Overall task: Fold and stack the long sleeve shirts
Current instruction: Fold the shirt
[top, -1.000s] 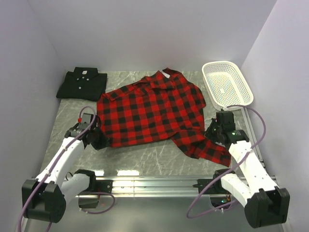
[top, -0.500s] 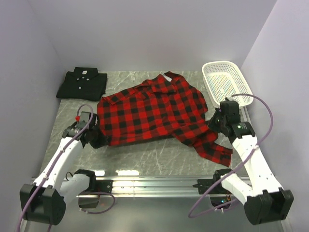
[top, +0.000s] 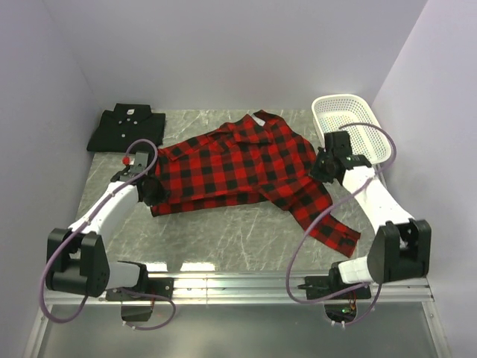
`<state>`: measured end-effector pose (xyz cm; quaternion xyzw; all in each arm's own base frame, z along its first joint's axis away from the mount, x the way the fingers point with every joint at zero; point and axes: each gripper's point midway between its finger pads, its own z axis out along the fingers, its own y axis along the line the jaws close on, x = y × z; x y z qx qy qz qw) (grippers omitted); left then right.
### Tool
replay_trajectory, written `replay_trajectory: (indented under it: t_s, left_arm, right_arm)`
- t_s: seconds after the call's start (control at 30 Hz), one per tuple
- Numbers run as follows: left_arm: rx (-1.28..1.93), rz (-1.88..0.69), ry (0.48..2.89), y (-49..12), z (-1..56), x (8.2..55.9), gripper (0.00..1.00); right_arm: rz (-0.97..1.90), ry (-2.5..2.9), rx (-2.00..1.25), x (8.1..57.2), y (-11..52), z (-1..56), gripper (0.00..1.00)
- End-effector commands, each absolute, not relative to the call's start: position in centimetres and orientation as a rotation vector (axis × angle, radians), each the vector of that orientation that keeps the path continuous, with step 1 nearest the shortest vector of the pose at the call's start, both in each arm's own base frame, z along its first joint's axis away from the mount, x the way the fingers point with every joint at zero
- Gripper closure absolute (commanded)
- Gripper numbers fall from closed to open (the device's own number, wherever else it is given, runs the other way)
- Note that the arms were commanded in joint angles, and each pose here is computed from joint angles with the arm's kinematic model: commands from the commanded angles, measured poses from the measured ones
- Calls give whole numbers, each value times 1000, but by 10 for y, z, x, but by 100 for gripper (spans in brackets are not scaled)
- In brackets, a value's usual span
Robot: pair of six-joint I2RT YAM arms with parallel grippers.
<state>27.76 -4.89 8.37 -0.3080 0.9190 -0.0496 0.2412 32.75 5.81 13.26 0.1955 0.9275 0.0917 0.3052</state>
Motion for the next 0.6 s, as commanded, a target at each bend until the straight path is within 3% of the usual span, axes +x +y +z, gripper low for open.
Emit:
replay_trajectory:
  t_s: [0.0, 0.3, 0.57]
  left_arm:
    - [-817, -88, 2449, -41, 88, 300, 92]
    - [-926, -101, 2442, -33, 63, 320, 87]
    - [-959, -138, 2446, -36, 61, 335, 84]
  right_arm:
    - [250, 2386, 467, 364, 61, 149, 100]
    - [238, 2441, 467, 405, 71, 119, 96]
    - [222, 2421, 432, 435, 73, 124, 92]
